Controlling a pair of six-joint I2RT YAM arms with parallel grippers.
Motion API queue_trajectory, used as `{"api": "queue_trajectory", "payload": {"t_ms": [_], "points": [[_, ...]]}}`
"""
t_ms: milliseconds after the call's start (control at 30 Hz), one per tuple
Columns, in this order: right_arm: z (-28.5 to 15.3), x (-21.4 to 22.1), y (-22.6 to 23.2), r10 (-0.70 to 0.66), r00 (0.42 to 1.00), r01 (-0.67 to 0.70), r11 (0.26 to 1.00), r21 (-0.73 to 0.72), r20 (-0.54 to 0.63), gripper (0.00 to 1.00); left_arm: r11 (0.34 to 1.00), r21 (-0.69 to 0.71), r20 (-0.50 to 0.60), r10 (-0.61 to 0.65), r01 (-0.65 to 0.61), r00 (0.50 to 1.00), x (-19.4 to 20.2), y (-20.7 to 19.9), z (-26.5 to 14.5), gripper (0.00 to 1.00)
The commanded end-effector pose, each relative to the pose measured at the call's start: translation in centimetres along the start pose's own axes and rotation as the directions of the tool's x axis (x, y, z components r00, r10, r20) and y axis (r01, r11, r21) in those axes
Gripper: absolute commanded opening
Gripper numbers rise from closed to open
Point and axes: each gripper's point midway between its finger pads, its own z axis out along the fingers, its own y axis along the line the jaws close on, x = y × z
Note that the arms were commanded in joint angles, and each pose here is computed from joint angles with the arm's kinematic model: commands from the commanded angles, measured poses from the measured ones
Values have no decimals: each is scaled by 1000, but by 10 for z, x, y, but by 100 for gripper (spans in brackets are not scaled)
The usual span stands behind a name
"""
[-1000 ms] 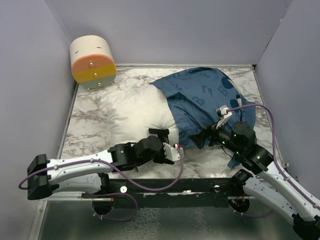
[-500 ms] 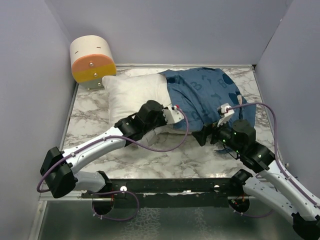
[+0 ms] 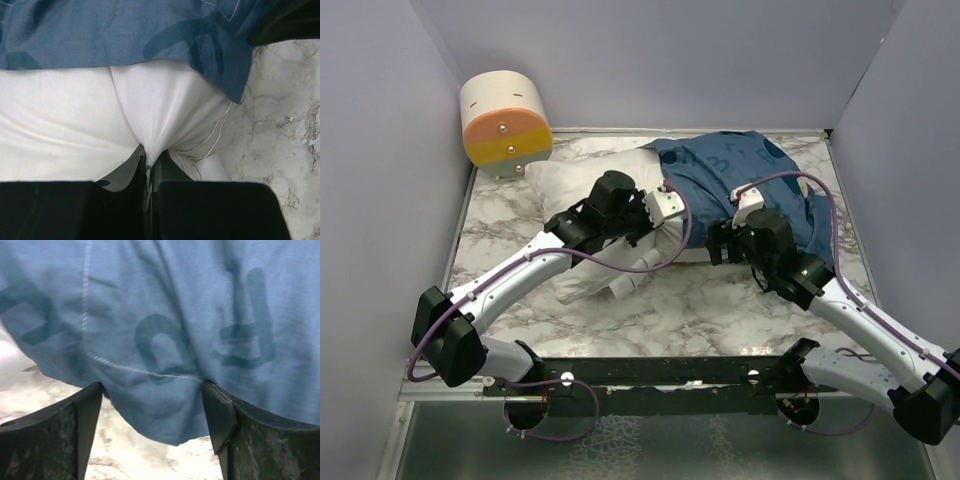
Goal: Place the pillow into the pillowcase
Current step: Stuff the pillow into the pillowcase.
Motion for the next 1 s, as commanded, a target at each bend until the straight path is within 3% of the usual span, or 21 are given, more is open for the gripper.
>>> {"api": "queue_trajectory", "payload": {"t_ms": [0, 100, 167, 233, 300, 367, 533, 700, 800, 900, 967], "points": [[3, -27, -38, -78, 995, 64, 973, 221, 57, 75, 998, 65, 180, -19, 7, 983, -50, -2, -12, 0], [0, -40, -46, -96, 992, 72, 961, 266, 78, 54, 998, 60, 189, -22, 11, 982, -50, 2, -15, 0], [-3, -48, -43, -93, 991, 66, 965, 255, 94, 32, 998, 54, 191, -27, 17, 981, -48, 6, -17, 0], [-7, -56, -33, -76, 989, 51, 980, 193, 124, 13, 998, 55, 197, -31, 21, 980, -49, 9, -18, 0], [-14, -76, -10, -51, 976, 38, 997, 63, 210, 2, 997, 65, 205, -41, 28, 978, -49, 10, -17, 0], [-26, -108, 17, -11, 949, 40, 995, -88, 314, 1, 995, 86, 220, -58, 39, 974, -52, 9, -17, 0], [-20, -206, 79, 43, 898, 114, 939, -324, 438, 1, 987, 155, 285, -96, 53, 954, -83, 8, -20, 0], [-46, -302, 141, 181, 831, 198, 787, -584, 526, 1, 994, 99, 348, -85, 53, 934, -122, 28, -37, 0], [-52, -305, 155, 224, 830, 204, 731, -651, 511, 1, 994, 5, 360, -108, 114, 927, -118, 53, -46, 0], [-44, -278, 148, 226, 844, 168, 750, -640, 486, 1, 961, -31, 358, -247, 276, 900, -77, 81, -44, 0], [-32, -254, 140, 217, 862, 133, 775, -617, 459, 1, 913, -14, 374, -374, 409, 849, -46, 100, -41, 0]]}}
